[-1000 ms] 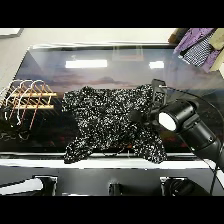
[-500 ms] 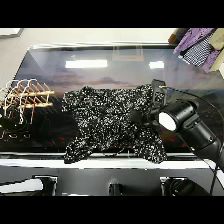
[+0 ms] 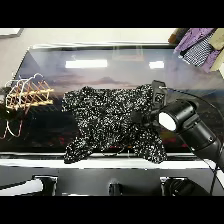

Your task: Fold the clothes and pants, and hang the long-sleeved shirts on hangers.

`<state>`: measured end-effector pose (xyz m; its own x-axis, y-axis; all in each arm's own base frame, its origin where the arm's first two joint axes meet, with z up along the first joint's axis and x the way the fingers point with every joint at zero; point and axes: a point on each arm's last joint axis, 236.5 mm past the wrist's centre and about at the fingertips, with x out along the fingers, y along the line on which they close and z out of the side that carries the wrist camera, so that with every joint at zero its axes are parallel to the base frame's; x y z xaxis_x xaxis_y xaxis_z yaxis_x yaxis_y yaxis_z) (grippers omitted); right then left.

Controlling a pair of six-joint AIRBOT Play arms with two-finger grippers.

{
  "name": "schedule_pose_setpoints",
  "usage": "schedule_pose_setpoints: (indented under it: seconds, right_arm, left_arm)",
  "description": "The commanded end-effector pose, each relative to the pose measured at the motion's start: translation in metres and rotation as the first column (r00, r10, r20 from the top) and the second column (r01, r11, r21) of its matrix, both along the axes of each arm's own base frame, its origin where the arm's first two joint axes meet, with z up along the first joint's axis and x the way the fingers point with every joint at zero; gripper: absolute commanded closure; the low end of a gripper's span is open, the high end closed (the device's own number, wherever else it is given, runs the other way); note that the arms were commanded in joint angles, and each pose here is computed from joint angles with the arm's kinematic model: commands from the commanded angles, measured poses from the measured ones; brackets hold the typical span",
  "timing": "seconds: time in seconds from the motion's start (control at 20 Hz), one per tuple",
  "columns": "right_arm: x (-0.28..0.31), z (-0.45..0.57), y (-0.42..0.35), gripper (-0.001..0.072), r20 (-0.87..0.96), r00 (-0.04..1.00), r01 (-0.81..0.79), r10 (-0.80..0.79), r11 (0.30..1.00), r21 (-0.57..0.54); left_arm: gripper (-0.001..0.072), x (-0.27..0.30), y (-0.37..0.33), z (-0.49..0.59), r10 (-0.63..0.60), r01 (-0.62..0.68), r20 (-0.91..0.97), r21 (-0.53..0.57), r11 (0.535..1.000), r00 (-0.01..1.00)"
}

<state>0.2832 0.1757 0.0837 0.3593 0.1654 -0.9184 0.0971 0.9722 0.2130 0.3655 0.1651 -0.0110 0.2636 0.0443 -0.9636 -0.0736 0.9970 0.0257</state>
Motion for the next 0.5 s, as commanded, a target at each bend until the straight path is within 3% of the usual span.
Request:
schedule_pose_setpoints:
  seconds: [0.0,0.3,0.45]
  right_arm:
    - [0.002,0.000,-0.003,0.0671,0.006,1.000,0.002,-0.002,1.000,-0.012]
    - [0.010,0.002,-0.016,0.0671,0.047,0.999,0.003,0.001,0.997,-0.074]
    - [0.016,0.004,-0.024,0.0671,0.071,0.997,0.010,-0.003,0.994,-0.109]
  left_arm:
    - [0.0680,0.023,0.001,0.072,-0.010,-0.002,0.165,0.072,0.997,0.986]
    - [0.0680,0.017,-0.036,0.177,-0.113,0.049,0.374,0.178,0.983,0.921]
    - [0.0681,-0.009,-0.084,0.198,-0.178,0.127,0.369,0.157,0.979,0.912]
